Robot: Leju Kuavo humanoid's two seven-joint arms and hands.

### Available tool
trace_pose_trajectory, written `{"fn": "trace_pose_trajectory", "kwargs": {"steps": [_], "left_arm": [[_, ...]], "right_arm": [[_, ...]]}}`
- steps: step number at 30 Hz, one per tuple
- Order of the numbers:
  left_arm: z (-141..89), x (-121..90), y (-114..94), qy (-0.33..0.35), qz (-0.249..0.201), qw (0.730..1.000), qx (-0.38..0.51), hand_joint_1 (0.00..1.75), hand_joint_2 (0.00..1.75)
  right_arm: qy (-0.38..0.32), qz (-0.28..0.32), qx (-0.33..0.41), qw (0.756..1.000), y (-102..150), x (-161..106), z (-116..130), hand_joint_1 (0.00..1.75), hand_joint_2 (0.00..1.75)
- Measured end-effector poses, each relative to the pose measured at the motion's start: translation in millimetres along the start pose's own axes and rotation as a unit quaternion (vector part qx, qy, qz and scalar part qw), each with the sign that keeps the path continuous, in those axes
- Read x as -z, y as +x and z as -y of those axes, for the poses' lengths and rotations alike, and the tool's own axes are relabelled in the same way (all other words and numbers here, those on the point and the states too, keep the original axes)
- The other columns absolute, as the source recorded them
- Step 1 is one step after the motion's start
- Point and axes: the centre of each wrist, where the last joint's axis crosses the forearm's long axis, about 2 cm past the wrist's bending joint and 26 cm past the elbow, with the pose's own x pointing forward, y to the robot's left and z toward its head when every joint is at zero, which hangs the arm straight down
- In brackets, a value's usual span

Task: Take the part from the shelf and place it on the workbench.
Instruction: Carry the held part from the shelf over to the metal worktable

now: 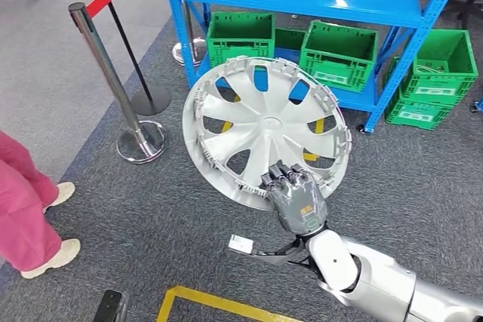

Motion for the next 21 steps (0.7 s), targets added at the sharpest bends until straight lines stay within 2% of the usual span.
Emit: {"fn": "trace_pose_trajectory", "kwargs": {"steps": [21], "left_arm": [[1.6, -3.1, -3.0, -0.002, -0.003, 1.000, 0.001, 0.00, 0.00]], "right_arm": [[-0.010, 0.005, 0.000, 1.000, -2.6, 4.3, 3.5, 1.75, 1.75]]}}
